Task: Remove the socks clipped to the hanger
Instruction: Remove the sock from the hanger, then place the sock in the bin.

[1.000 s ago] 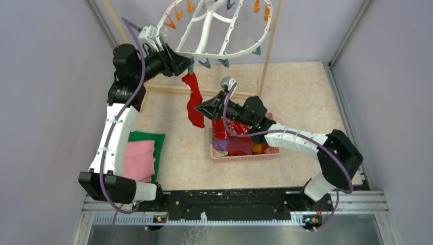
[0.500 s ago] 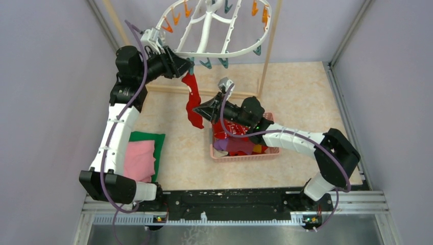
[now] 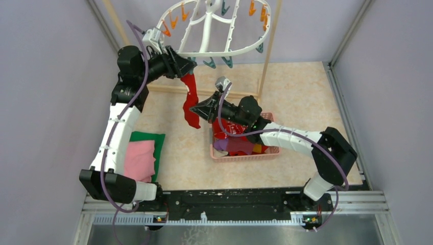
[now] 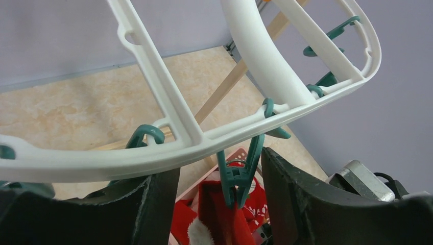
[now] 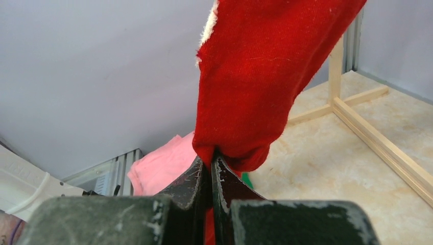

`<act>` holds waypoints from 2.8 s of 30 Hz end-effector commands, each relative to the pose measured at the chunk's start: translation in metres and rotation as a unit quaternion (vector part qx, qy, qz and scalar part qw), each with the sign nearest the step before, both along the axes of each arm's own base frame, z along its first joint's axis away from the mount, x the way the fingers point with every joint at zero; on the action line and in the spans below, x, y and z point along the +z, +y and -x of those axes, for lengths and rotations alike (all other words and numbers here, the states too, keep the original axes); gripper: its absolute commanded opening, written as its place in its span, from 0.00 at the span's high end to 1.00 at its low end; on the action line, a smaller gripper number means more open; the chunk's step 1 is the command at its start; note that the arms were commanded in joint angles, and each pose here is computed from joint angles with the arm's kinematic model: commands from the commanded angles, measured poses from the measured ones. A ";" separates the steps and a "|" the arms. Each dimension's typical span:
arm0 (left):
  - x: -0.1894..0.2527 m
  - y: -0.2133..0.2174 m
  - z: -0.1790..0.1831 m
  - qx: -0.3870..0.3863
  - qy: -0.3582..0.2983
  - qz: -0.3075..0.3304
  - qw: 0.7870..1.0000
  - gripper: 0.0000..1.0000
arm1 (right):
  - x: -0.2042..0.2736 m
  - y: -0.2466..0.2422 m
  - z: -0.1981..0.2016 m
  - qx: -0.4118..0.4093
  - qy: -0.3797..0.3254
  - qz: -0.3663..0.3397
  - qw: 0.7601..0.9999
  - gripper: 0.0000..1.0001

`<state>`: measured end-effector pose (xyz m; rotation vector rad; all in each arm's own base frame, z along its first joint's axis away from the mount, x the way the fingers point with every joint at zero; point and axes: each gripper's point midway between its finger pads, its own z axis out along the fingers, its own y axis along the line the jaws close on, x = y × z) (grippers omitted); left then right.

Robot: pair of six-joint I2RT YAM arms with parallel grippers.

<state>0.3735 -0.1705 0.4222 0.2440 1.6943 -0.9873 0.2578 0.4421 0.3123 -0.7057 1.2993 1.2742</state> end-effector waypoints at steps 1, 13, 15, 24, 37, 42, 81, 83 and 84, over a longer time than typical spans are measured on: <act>0.013 -0.008 0.005 -0.017 -0.021 0.009 1.000 0.31 | 0.030 0.011 0.007 0.017 -0.023 -0.033 0.999 1.00; 0.023 -0.006 -0.002 -0.006 -0.051 -0.009 0.999 0.40 | 0.025 0.018 0.011 0.026 -0.015 -0.028 0.999 1.00; 0.022 -0.007 -0.003 -0.007 -0.052 -0.009 0.999 0.44 | 0.024 0.018 0.011 0.026 -0.014 -0.027 0.999 1.00; 0.025 -0.007 -0.005 -0.009 -0.059 -0.010 0.998 0.84 | 0.025 0.019 0.010 0.026 -0.013 -0.026 0.999 1.00; 0.023 -0.008 0.001 -0.014 -0.050 -0.013 0.999 0.61 | 0.022 -0.047 0.003 -0.048 -0.007 -0.008 0.999 1.00; -0.004 0.000 0.014 -0.004 -0.031 -0.051 0.998 0.01 | -0.025 -0.104 0.006 -0.102 0.035 0.081 0.991 1.00; -0.038 0.012 0.055 -0.063 -0.109 -0.192 0.973 0.01 | -0.139 -0.169 -0.034 -0.226 0.230 0.179 0.930 0.76; -0.019 0.013 0.059 -0.053 -0.128 -0.188 0.972 0.01 | -0.134 -0.168 -0.031 -0.219 0.223 0.176 0.934 0.74; -0.011 0.015 0.059 -0.046 -0.133 -0.189 0.972 0.01 | -0.132 -0.167 -0.031 -0.215 0.219 0.174 0.936 0.73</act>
